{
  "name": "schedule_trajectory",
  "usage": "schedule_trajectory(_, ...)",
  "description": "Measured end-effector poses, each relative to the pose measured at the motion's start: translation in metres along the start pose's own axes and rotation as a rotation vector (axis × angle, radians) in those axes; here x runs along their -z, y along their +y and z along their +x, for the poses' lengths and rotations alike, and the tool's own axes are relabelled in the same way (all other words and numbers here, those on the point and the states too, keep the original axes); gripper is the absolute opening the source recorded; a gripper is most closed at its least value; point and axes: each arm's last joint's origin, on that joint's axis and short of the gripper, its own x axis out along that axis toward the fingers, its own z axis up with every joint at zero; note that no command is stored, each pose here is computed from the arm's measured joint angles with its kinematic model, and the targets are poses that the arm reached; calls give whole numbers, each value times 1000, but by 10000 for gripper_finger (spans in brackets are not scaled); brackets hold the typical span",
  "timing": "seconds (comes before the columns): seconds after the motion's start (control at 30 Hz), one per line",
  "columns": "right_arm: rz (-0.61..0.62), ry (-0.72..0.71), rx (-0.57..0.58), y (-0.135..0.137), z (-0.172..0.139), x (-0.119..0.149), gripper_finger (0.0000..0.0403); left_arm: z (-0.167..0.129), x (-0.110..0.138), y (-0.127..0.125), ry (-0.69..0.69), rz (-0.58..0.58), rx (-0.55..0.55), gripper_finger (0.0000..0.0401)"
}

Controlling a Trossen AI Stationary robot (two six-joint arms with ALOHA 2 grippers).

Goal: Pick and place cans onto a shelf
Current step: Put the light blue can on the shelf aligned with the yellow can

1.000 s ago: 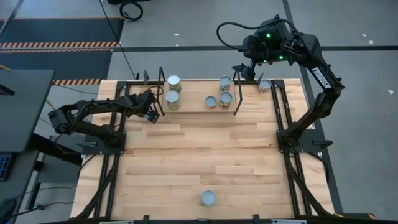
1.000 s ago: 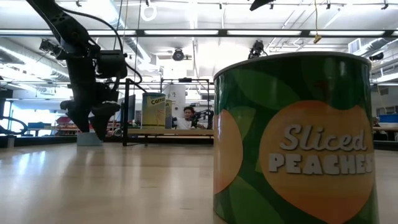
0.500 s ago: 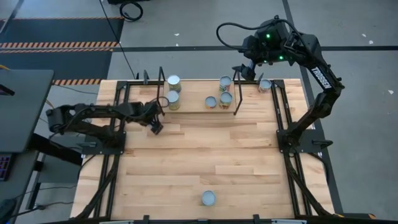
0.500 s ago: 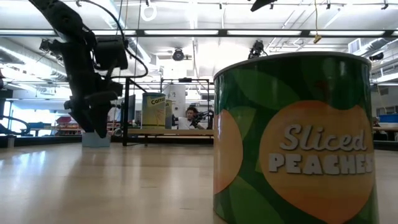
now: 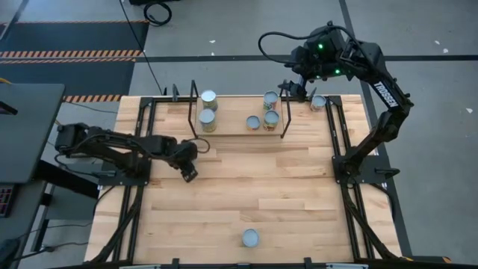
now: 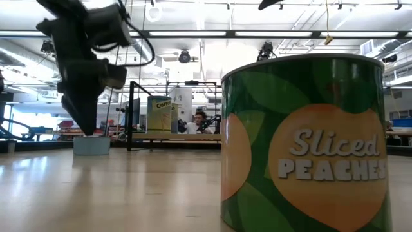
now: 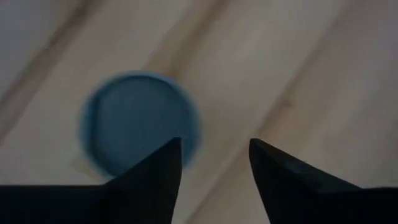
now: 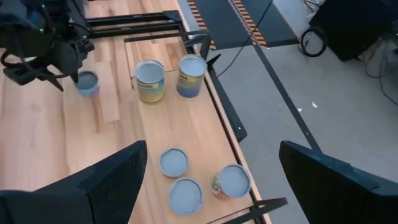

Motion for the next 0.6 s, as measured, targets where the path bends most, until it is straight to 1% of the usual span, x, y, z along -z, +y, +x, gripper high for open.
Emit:
schedule_trajectory(0.13,26,-4,-21,7,0,-1,374,-14,-6,-19,-48,51,34,191)
schedule_trajectory(0.23,61,-6,-38,12,0,-3,374,-28,-12,-26,-92,81,-25,209)
schedule_trajectory(0.3,80,-7,-53,17,0,-3,374,-33,-14,-26,-97,99,-68,231)
schedule_trajectory(0.4,115,2,-61,25,-1,-4,374,-32,-12,-20,-70,93,-116,274)
schedule_trajectory(0.5,159,22,-34,33,-1,-4,374,-26,-7,-12,-32,67,-153,319)
schedule_trajectory(0.6,229,32,-15,40,-2,-4,374,-18,-5,-4,-30,23,-166,358)
